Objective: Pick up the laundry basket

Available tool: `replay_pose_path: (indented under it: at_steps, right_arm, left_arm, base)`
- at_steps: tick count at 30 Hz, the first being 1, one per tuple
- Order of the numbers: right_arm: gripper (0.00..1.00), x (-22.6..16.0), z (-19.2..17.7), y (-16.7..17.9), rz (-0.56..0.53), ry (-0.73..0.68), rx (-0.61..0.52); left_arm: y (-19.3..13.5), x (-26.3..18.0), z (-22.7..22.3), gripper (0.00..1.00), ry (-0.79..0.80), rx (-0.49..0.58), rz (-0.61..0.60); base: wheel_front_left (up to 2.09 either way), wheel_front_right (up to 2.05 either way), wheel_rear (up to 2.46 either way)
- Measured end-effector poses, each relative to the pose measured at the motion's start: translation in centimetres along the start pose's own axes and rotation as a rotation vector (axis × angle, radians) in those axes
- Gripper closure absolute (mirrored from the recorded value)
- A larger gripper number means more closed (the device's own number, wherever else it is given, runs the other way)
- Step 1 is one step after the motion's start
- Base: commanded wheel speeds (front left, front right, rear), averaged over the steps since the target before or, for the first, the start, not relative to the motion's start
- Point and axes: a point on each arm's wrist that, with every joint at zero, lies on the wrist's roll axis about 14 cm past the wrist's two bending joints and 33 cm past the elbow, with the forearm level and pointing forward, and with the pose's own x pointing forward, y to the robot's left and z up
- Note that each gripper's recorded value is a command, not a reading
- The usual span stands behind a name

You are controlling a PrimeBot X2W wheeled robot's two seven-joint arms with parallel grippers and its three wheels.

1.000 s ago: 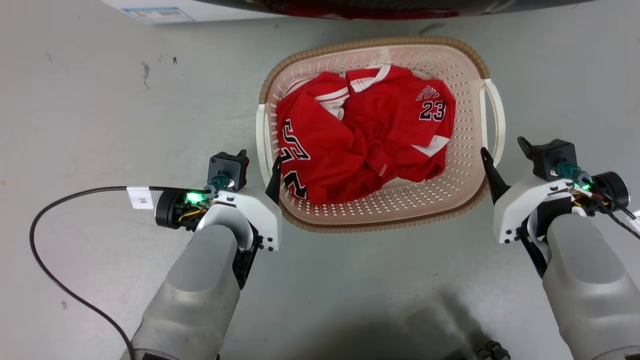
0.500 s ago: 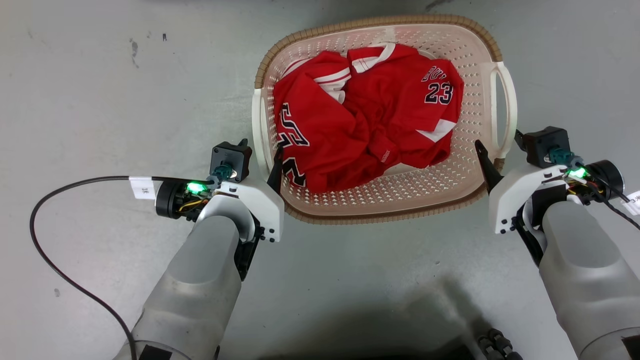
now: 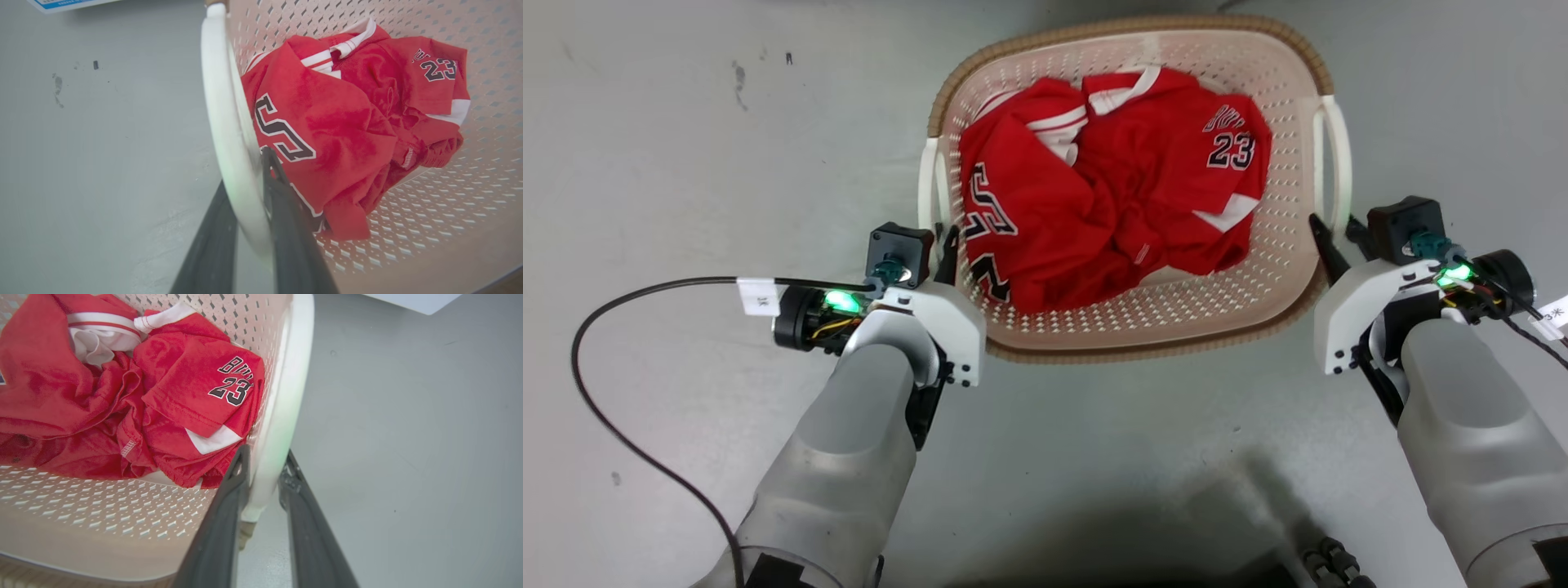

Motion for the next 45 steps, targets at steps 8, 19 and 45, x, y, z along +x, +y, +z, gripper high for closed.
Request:
replay_pose_path:
  at_steps: [8,19,45]
  right_arm:
    - [1.0,-2.4,0.8,0.7,0.013,-0.008,-0.014]
    - [1.0,-8.2,2.7,2.7,0.038,-0.057,-0.028]
    - [1.0,-19.1,1.8,7.6,0.084,-0.11,-0.062]
  left_arm:
    - [-0.2,-2.7,0.6,1.0,0.008,-0.01,0.002]
    - [-0.3,-9.0,2.0,1.0,-0.014,-0.026,0.039]
    - [-1.5,-21.4,0.7,1.0,-0.072,-0.061,0.118]
  base:
    - [0.0,0.0,0.0]
    - [0.0,0.0,0.0]
    - [0.0,0.0,0.0]
